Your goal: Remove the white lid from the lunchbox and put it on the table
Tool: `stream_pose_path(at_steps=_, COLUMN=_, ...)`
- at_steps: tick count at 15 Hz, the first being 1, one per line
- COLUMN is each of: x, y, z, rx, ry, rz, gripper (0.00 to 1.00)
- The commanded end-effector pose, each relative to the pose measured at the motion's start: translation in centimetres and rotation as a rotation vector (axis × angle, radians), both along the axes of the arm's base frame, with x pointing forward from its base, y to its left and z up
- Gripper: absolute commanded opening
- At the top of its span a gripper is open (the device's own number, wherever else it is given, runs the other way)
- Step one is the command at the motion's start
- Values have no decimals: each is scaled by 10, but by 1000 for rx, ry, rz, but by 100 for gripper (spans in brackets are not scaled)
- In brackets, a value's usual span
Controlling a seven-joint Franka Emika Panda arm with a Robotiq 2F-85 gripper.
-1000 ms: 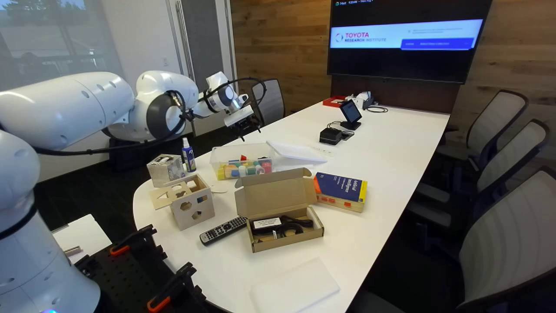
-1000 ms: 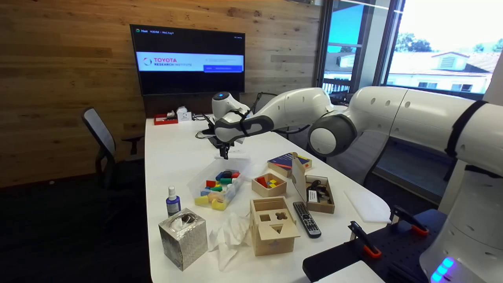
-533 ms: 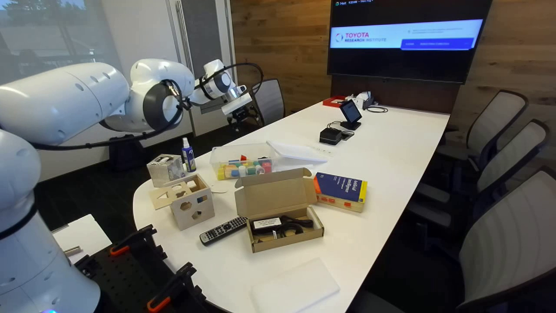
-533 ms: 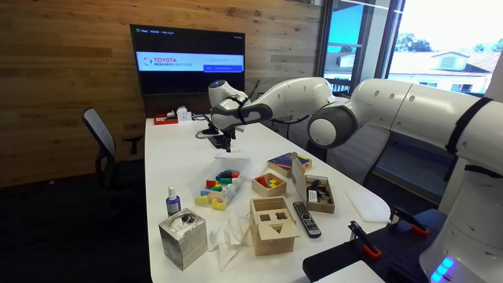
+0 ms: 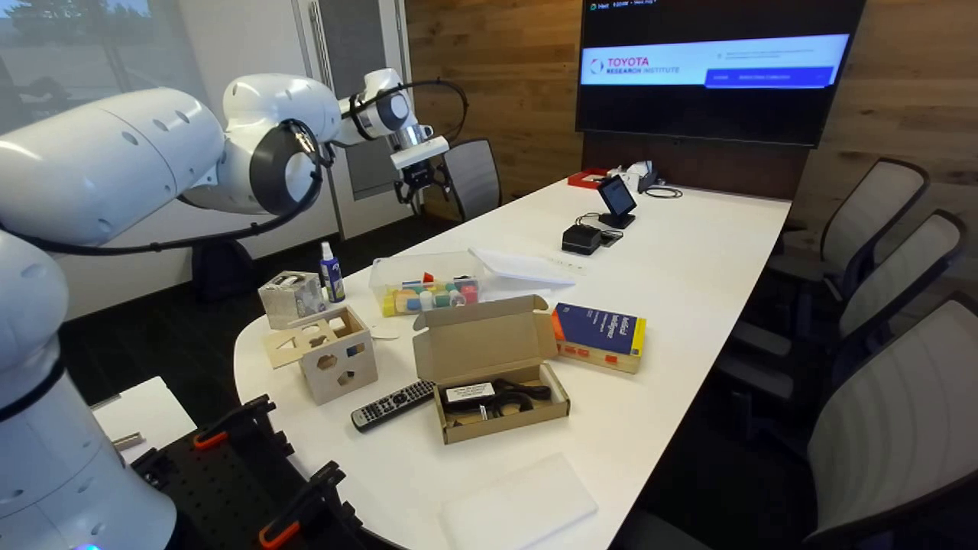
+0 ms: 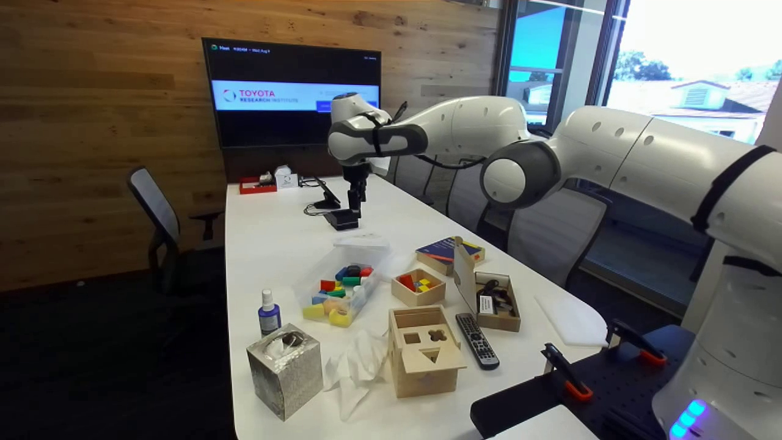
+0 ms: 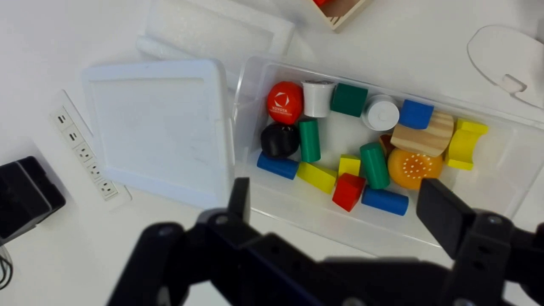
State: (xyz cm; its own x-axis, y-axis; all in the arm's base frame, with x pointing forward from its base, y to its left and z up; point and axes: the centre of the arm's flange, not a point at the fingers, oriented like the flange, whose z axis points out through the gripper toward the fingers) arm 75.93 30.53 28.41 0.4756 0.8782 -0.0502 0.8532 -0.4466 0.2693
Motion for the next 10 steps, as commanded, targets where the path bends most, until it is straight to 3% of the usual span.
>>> stream_pose_path(at_steps=1, x=-8, y=-17, z=28, rx=38, ry=65, rz=29, gripper=100)
stream_pose_path(at_steps=10, x=-15, y=-45, z=50, rx=80, ry=66, rz=34, gripper=100)
